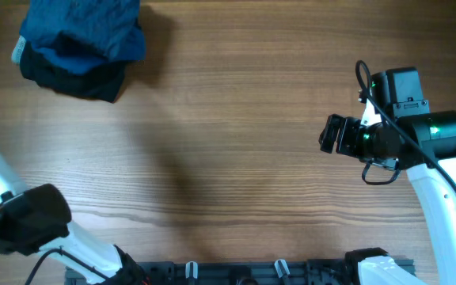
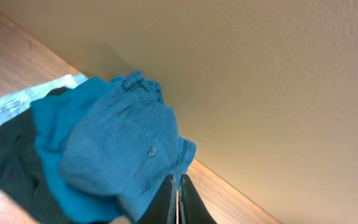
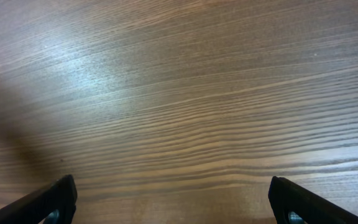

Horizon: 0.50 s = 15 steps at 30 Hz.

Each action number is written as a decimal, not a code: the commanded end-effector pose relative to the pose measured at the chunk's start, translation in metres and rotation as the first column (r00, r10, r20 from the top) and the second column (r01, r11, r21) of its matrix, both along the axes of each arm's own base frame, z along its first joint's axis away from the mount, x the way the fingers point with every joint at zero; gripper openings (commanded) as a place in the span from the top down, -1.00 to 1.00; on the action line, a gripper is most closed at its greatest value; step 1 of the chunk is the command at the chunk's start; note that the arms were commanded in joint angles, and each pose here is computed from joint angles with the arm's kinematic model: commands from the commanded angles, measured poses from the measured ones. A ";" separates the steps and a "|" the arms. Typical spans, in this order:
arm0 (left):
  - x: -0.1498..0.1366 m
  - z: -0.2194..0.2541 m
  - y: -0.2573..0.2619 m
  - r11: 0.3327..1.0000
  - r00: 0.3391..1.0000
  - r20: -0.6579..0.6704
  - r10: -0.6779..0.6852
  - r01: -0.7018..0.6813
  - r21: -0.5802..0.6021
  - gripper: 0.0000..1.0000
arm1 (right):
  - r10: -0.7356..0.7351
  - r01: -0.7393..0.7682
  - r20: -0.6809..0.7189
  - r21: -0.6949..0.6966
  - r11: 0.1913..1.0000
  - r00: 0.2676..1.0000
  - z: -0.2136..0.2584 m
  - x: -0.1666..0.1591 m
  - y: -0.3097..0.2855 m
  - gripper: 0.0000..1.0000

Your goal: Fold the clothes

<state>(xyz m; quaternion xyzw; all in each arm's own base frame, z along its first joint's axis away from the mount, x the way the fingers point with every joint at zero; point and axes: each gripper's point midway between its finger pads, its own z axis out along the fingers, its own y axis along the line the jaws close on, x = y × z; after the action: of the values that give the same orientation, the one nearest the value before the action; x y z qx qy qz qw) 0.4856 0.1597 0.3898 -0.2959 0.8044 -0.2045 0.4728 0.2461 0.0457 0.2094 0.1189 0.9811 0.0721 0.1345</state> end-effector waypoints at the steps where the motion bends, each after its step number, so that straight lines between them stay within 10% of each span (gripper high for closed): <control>1: 0.027 -0.020 0.000 0.988 0.992 -0.041 0.123 -0.118 0.104 0.92 | 0.019 -0.019 -0.002 0.004 1.000 1.000 -0.002 0.002 0.002 -0.98; 15: 0.106 -0.146 -0.021 0.921 0.968 -0.227 0.104 -0.007 0.390 0.92 | 0.019 -0.019 0.009 0.005 1.000 1.000 -0.001 0.005 0.002 -0.99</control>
<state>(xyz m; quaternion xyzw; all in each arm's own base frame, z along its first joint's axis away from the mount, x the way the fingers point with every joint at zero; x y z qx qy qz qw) 0.5833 0.1145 0.2929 -0.2497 0.8503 -0.0567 0.4598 0.2502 0.0462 0.2106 0.1184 0.9798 0.0742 0.1427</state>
